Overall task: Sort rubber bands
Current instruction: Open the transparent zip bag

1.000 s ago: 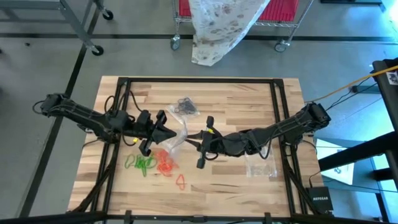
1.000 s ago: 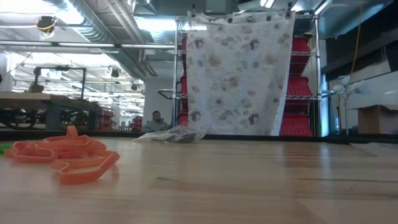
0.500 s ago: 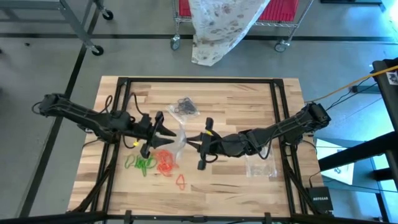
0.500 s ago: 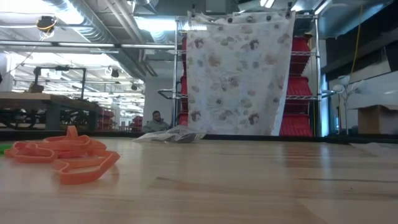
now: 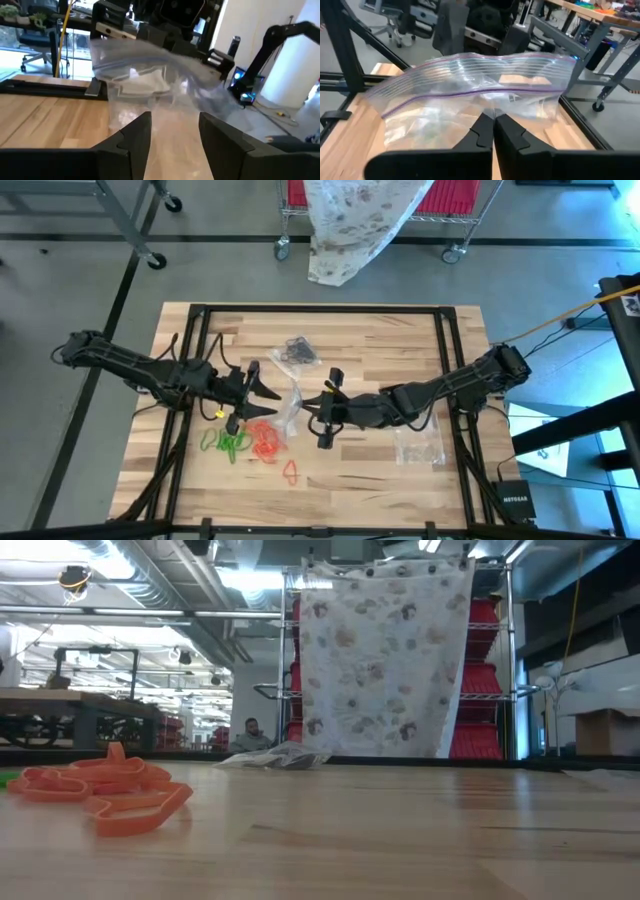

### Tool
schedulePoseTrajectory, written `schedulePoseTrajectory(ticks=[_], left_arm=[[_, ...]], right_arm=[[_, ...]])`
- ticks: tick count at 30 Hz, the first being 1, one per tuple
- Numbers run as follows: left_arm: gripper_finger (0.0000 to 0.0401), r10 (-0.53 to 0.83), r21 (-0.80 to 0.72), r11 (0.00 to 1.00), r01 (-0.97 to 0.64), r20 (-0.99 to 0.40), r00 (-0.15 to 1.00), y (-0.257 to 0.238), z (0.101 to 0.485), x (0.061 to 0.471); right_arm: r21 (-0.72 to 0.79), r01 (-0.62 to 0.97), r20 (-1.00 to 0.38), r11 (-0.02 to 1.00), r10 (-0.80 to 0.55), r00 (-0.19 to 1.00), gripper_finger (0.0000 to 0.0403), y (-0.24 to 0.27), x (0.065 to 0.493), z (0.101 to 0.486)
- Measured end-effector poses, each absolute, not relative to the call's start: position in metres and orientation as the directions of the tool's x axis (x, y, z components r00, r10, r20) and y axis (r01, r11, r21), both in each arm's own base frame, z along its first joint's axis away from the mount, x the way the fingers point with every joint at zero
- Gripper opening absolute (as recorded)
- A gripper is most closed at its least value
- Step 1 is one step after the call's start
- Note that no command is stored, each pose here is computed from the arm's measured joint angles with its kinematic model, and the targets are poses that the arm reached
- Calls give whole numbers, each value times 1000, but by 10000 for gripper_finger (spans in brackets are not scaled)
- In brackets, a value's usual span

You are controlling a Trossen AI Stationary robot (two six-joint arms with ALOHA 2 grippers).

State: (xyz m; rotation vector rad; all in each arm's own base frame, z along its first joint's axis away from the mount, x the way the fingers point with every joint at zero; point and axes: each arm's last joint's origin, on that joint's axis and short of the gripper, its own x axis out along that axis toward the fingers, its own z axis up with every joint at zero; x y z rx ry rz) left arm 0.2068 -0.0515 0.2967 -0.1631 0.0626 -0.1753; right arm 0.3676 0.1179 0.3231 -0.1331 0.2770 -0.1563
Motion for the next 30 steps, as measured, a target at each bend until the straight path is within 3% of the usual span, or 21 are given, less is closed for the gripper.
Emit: schedulePoseTrajectory(ticks=[8,21,30], left_arm=[[159,-177,-166,972,165,-63,982,-51,295,208],[159,-171,-221,960,172,24,985,-56,290,230],[159,-142,-207,969,137,-11,990,-53,288,229]], right_arm=[[-156,131,-284,979,-171,943,4,118,369,318],[-139,102,-279,985,-137,950,4,120,372,316],[-146,89,-288,985,-128,949,4,119,374,313]])
